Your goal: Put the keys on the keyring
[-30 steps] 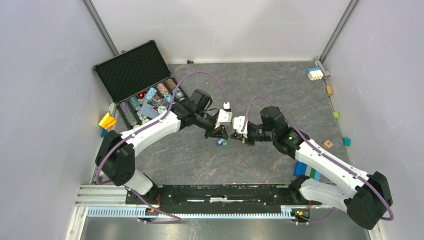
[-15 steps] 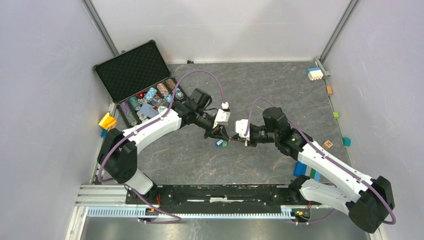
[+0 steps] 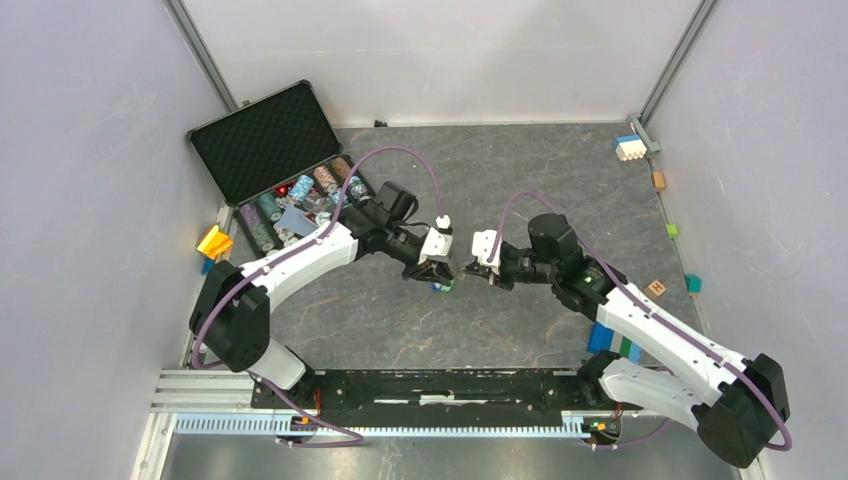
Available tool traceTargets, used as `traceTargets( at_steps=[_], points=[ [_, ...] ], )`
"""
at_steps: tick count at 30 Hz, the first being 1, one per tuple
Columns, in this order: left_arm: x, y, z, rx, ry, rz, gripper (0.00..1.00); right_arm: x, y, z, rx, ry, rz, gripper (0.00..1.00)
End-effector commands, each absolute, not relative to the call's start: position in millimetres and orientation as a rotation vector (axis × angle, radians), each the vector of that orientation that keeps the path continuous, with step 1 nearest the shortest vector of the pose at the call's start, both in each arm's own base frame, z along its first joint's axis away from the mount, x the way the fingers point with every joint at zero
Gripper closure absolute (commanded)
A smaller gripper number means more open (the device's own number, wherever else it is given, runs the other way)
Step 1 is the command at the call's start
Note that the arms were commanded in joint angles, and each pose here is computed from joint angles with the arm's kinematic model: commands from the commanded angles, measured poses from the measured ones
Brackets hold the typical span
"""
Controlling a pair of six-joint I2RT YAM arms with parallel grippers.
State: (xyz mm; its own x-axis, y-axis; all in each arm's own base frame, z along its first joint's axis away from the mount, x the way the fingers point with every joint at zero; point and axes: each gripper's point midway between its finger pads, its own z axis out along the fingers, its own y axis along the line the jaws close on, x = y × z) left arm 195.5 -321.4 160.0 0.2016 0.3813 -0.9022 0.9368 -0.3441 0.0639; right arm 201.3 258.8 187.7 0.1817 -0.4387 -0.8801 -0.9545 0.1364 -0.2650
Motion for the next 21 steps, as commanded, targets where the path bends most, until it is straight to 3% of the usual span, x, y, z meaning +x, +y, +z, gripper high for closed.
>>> traceTargets(
  at_steps=[1,3,10,21],
  points=[
    [196.6,-308.5,157.2,1.883,1.2,-1.019,0.71,219.5,256.1,209.8,-1.371,1.366,0.575,1.0],
    [198.8,-307.6,157.4,1.882,1.2,-0.991,0.64,220.2,256.0,208.8,-1.365,1.371,0.577,1.0],
    [216.5,-311.5,175.3,1.775,1.184,-0.87,0.52,219.5,258.1,208.0,-1.373,1.375,0.605,1.0],
    [214.7,-329.3,210.1,1.637,1.136,-0.976,0.55,215.9,264.0,210.8,-1.378,1.37,0.687,1.0]
  ],
)
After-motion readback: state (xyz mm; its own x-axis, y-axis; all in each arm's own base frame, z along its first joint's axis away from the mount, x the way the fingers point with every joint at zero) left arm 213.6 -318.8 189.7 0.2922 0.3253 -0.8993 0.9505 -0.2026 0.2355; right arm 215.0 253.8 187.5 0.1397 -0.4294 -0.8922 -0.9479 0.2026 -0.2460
